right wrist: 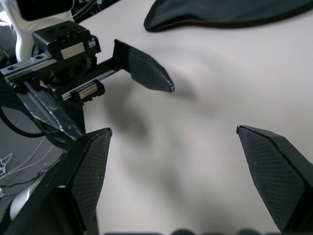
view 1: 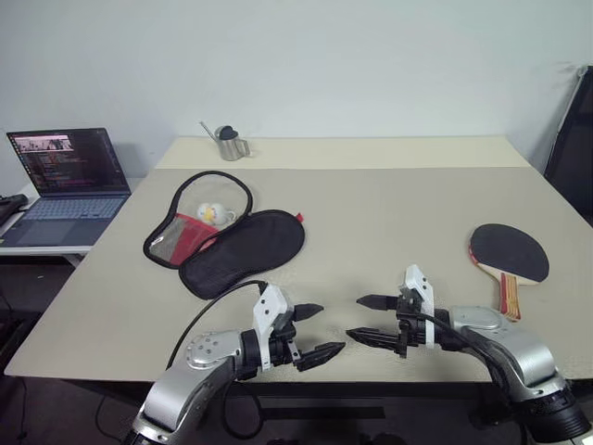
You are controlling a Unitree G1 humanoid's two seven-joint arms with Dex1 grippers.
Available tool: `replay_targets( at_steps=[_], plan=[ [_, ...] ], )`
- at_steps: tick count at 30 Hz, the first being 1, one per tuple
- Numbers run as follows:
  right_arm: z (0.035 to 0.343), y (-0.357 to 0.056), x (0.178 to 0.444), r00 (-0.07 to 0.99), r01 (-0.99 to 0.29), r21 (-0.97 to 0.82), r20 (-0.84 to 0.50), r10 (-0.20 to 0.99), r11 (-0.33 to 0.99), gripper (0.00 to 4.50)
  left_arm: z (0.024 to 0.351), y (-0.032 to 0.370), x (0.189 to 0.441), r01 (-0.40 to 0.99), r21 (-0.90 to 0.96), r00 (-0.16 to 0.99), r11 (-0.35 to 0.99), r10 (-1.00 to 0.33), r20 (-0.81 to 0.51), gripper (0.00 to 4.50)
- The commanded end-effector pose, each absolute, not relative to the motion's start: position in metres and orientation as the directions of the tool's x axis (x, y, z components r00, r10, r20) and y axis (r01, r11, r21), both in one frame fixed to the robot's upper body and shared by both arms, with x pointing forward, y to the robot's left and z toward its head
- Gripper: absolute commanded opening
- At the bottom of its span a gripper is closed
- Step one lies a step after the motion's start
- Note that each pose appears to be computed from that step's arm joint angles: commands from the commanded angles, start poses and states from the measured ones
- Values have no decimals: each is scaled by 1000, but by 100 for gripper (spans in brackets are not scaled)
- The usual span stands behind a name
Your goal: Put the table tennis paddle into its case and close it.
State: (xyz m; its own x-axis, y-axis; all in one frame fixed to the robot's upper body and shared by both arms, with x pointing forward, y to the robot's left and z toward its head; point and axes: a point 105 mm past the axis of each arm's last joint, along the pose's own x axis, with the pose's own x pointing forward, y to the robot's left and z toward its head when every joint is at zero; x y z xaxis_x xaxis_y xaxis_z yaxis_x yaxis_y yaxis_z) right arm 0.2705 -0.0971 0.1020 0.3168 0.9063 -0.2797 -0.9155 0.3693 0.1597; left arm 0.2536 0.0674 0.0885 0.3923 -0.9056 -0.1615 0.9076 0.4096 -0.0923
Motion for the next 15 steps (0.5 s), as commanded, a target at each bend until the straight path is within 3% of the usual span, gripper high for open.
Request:
replay_targets(
  at_steps=[1, 15],
  plan=[
    [113, -104, 270, 338, -916, 129, -264, 904, 380, 448, 92, 61, 256, 922, -65, 369, 381, -919, -141, 450],
    [126, -99, 279, 351, -916, 111, -246, 903, 386, 448, 97, 67, 262, 916, -35, 393, 400, -912, -119, 450]
  ],
)
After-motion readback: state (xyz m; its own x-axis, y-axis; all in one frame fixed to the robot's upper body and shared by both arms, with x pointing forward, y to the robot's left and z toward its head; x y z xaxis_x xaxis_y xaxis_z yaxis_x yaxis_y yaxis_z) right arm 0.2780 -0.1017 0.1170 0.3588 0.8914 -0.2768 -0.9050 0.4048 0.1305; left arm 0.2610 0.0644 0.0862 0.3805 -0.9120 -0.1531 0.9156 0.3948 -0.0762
